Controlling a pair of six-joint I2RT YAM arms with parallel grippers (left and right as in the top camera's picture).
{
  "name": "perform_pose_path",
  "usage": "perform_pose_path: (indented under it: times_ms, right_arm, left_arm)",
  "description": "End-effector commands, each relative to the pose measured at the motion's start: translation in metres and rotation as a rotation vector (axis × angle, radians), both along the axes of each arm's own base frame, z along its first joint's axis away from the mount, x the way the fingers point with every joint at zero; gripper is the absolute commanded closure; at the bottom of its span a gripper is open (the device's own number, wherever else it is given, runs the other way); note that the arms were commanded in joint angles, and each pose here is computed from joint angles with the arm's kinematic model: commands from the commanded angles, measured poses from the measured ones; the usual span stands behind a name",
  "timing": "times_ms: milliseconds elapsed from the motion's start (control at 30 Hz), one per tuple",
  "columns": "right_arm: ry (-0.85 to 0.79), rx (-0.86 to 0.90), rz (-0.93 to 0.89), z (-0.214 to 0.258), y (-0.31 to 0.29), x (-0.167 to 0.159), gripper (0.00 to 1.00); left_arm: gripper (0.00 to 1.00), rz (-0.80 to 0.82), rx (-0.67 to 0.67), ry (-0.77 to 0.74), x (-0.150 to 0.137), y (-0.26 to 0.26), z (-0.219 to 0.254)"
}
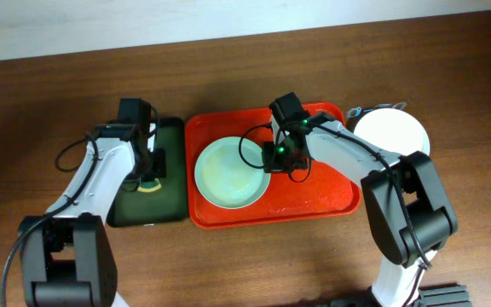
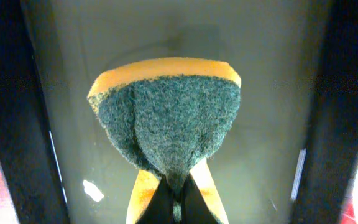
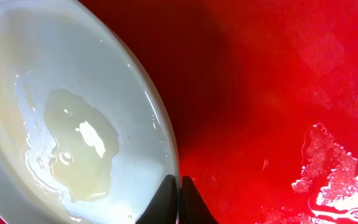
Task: Clean dirty plates on tray and stack at the side
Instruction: 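Return the sponge to the green tray and release it, then lift the pale green plate with the right gripper and tilt it over the green tray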
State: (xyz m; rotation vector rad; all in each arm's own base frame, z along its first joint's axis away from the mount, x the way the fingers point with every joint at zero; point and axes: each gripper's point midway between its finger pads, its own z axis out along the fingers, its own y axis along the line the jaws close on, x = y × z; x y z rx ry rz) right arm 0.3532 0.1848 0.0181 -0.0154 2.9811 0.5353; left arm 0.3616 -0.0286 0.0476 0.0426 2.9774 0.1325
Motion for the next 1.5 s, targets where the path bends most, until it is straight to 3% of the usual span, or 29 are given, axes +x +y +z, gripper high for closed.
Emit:
perform_pose_path:
  times_ms: [0,133,167,333,367,500,567,667,800,867,933,1033,1267,1400,1433,1467]
  right_arm:
    - [0.002,0.012,0.011,0.001,0.004,-0.003,0.96]
    - [0.001,0.011,0.011,0.001,0.004,-0.003,0.95]
    - [0.001,0.011,0.011,0.001,0.004,-0.003,0.89]
    - [0.001,0.011,0.011,0.001,0.004,-0.003,0.59]
    - [0.001,0.011,0.011,0.001,0.004,-0.003,0.57]
    - [0.0,0.007,0.01,0.001,0.004,-0.003,0.5]
    - [-0.006,-0.02,0.004,-0.001,-0.001,-0.002,0.49]
    - [-0.007,-0.06,-0.005,-0.003,-0.008,-0.002,0.49]
    - [-0.006,-0.06,-0.006,-0.004,-0.008,-0.002,0.64]
    - [-0.006,-0.06,-0.006,-0.004,-0.008,-0.002,0.65]
    - [-0.016,-0.057,-0.006,-0.003,-0.007,0.0,0.81]
    - [-0.02,-0.055,-0.006,-0.003,-0.007,0.001,0.96]
    - [-0.076,-0.041,-0.009,0.0,-0.003,0.014,0.95]
    - [-0.071,-0.043,-0.009,-0.004,-0.004,0.011,0.78]
    - [-0.072,-0.043,-0.009,-0.005,-0.004,0.011,0.78]
    - [-0.071,-0.043,-0.009,-0.006,-0.005,0.01,0.94]
  left_arm:
    - [1.0,0.006,0.072,-0.001,-0.003,0.017,-0.008]
    - [1.0,0.005,0.069,-0.003,-0.002,0.017,-0.008]
    - [0.95,0.005,0.069,-0.003,-0.002,0.017,-0.008]
    - [0.54,0.004,0.039,-0.023,0.004,0.012,0.005]
    - [0.38,0.017,0.035,-0.048,0.009,0.011,0.017]
    - [0.18,0.08,-0.001,-0.18,0.03,0.015,0.074]
    - [0.0,0.109,-0.072,-0.237,0.036,0.016,0.097]
    - [0.01,0.245,-0.115,-0.256,0.032,0.04,0.107]
    - [0.01,0.328,-0.113,-0.244,0.026,0.071,0.105]
    - [0.01,0.332,-0.112,-0.243,0.026,0.073,0.105]
    - [0.01,0.331,-0.113,-0.243,0.026,0.073,0.105]
    - [0.01,0.331,-0.113,-0.244,0.026,0.073,0.105]
    - [0.01,0.332,-0.113,-0.244,0.026,0.073,0.105]
    - [0.01,0.332,-0.112,-0.243,0.026,0.073,0.105]
    - [0.01,0.332,-0.113,-0.244,0.026,0.073,0.105]
    - [0.01,0.332,-0.112,-0.243,0.026,0.073,0.105]
